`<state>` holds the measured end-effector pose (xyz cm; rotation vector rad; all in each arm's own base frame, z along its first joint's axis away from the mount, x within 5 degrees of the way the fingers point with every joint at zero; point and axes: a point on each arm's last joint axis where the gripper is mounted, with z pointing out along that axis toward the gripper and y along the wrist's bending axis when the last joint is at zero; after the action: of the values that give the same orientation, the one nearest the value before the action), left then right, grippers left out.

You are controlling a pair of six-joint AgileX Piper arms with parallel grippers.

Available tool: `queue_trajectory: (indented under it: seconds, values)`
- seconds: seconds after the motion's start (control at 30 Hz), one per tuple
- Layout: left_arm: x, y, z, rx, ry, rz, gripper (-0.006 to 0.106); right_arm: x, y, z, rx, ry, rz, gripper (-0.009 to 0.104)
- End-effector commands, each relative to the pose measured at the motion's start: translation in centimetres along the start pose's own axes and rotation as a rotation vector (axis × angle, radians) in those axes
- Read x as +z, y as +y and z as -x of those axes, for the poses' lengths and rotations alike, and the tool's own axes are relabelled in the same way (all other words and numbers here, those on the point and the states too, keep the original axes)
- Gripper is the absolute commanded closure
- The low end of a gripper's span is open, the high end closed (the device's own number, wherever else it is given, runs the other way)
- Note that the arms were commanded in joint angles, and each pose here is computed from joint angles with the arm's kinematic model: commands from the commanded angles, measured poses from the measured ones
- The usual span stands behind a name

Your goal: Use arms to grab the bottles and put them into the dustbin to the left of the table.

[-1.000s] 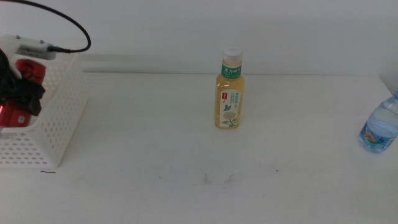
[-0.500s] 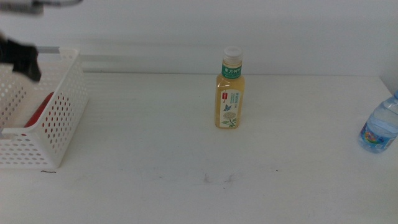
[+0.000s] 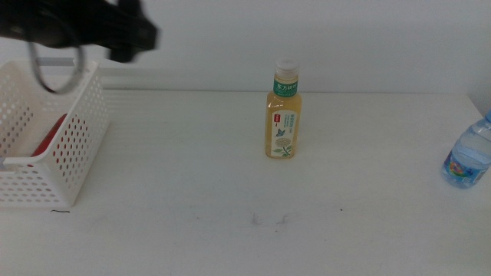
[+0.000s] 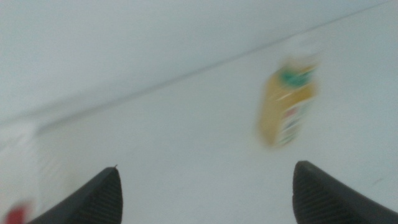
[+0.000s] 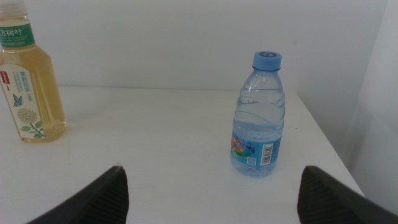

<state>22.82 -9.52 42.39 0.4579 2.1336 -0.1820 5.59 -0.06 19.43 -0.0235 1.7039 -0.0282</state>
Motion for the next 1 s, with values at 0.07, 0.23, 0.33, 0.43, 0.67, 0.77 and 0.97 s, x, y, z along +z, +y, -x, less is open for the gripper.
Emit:
queue_trajectory:
  seconds: [0.07,0.23,0.33,0.43,0.67,0.77,0.97]
  values:
    - [1.8,-4.3,-1.3,0.037,-0.242,-0.137,0.007,0.0,0.0,0.0,-0.014,-0.011,-0.006,0.008]
    - [7.8,-6.3,-9.7,-0.112,-0.426,-0.221,0.007,0.0,0.0,0.0,-0.014,-0.011,-0.006,0.008]
    - [11.4,-7.6,-14.2,-0.159,-0.386,-0.188,0.007,0.0,0.0,0.0,-0.014,-0.011,-0.006,0.008]
    - [14.9,-9.4,-16.6,-0.169,-0.298,-0.169,0.007,0.0,0.0,0.0,-0.014,-0.011,-0.006,0.008]
    - [23.3,-13.6,-17.2,-0.164,-0.342,-0.151,0.007,0.0,0.0,0.0,-0.014,-0.011,-0.006,0.008]
    - [25.9,-14.6,-16.7,-0.204,-0.355,-0.152,0.007,0.0,0.0,0.0,-0.014,-0.011,-0.006,0.008]
    - [28.3,-15.6,-14.4,-0.16,-0.348,-0.096,0.007,0.0,0.0,0.0,-0.014,-0.011,-0.006,0.008]
